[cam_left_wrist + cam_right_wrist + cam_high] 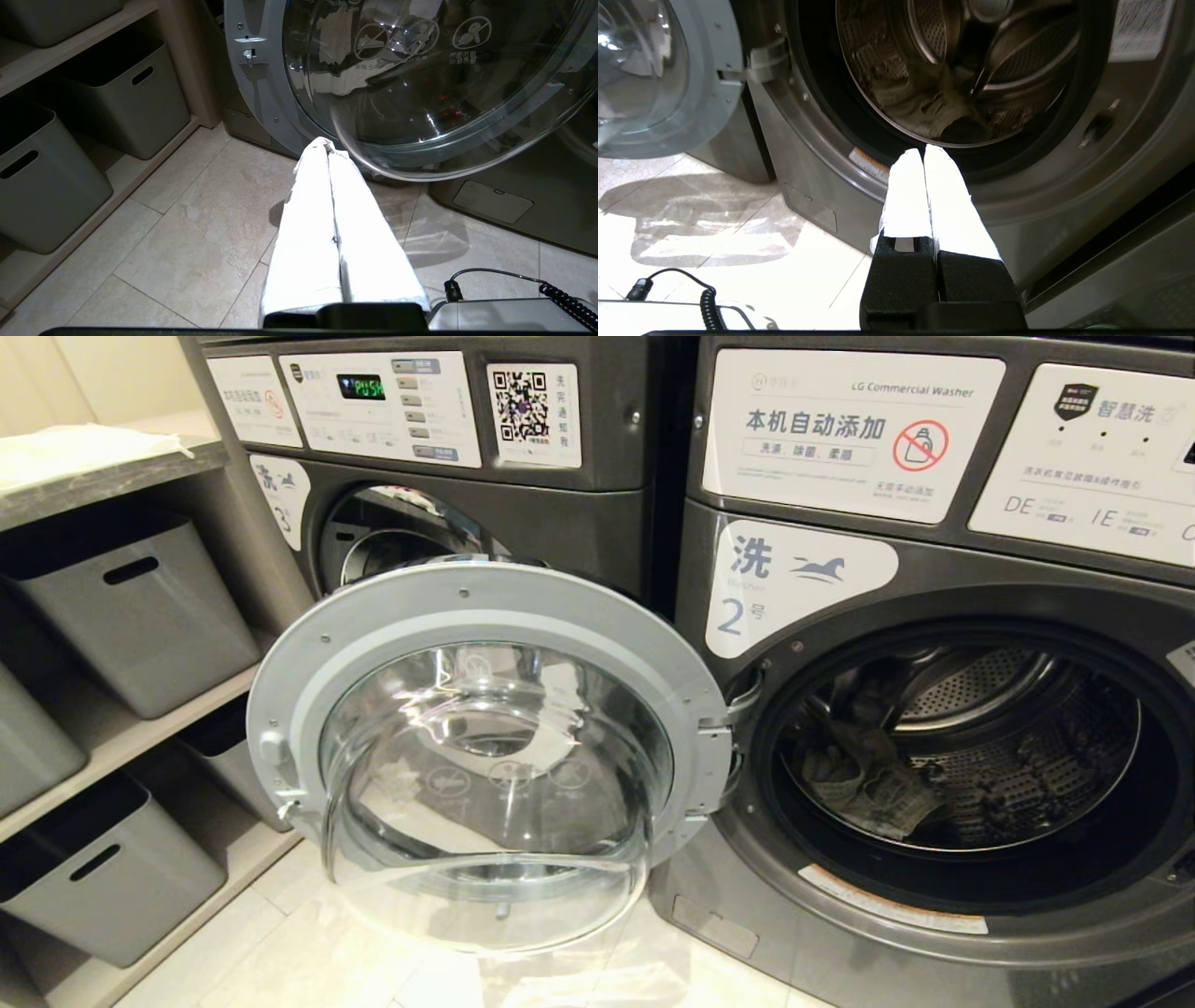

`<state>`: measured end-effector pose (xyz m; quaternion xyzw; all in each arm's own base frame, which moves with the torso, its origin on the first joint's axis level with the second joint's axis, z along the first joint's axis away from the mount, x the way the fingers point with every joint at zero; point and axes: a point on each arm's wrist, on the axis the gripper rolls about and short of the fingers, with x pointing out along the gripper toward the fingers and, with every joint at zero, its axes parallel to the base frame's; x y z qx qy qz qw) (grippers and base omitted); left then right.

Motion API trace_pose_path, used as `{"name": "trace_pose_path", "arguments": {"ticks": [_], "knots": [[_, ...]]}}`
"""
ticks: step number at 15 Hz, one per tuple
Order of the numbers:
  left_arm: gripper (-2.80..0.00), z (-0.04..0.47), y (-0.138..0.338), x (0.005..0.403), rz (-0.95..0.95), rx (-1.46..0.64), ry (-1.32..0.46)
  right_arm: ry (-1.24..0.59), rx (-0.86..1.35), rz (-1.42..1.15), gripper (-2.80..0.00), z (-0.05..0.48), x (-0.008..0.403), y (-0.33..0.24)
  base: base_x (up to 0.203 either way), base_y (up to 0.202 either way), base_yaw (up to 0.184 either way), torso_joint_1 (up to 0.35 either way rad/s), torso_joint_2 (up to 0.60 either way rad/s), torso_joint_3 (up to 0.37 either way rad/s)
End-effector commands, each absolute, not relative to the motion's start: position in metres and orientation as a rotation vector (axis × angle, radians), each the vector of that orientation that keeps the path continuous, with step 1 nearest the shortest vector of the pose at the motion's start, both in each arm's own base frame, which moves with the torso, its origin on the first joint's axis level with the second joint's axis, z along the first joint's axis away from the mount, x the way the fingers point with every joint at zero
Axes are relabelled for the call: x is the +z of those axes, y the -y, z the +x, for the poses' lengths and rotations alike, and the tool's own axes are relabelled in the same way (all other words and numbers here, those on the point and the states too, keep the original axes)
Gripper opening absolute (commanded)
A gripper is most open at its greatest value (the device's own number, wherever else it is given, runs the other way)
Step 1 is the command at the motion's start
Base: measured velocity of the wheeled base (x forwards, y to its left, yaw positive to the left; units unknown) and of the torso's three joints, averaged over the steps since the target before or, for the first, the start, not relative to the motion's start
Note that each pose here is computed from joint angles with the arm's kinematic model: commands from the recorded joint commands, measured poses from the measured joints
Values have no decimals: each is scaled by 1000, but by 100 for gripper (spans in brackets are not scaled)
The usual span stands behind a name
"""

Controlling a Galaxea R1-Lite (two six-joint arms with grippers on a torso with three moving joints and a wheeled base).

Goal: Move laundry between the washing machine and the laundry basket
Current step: Pick a cloth and place it into the basket

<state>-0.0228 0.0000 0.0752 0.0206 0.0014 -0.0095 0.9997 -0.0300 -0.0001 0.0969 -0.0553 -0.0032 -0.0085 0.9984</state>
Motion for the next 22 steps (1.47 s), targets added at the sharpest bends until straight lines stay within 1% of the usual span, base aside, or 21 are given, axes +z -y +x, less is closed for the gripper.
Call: {"name": "trace_pose_path", "arguments": {"ticks": [1,3,4,6,8,10,12,14,16,17,22], "knots": [[-280,-23,0,75,41,-18,-4,-43,-9,-122,-280,-37,135,0,0,0,0,0,0,0],[-280,-23,0,75,35,-17,-4,-249,45,-122,-280,-25,158,-1,0,0,0,0,0,0],[-280,-23,0,75,34,-17,-4,-360,86,-117,-280,-13,163,-2,0,0,0,0,0,0],[-280,-23,0,75,35,-17,-3,-562,154,-111,-280,15,163,-3,0,0,0,0,0,0],[-280,-23,0,75,38,-17,-4,-721,192,-101,-280,46,161,-3,0,0,0,0,0,0],[-280,-23,0,75,41,-18,-4,-821,210,-88,-280,84,155,-3,0,0,0,0,0,0],[-280,-23,0,75,41,-19,-4,-891,216,-73,-280,129,141,-3,0,0,0,0,0,0],[-280,-23,0,75,38,-19,-4,-917,214,-55,-280,173,119,-3,0,0,0,0,0,0],[-280,-23,0,75,39,-19,-3,-890,206,-46,-280,210,99,-2,0,0,0,0,0,0],[-280,-23,0,75,35,-18,-3,-870,197,-46,0,226,89,-2,0,0,0,0,0,0],[-280,-23,0,75,31,-15,-4,-755,64,20,0,288,53,0,0,0,0,0,0,0]]}}
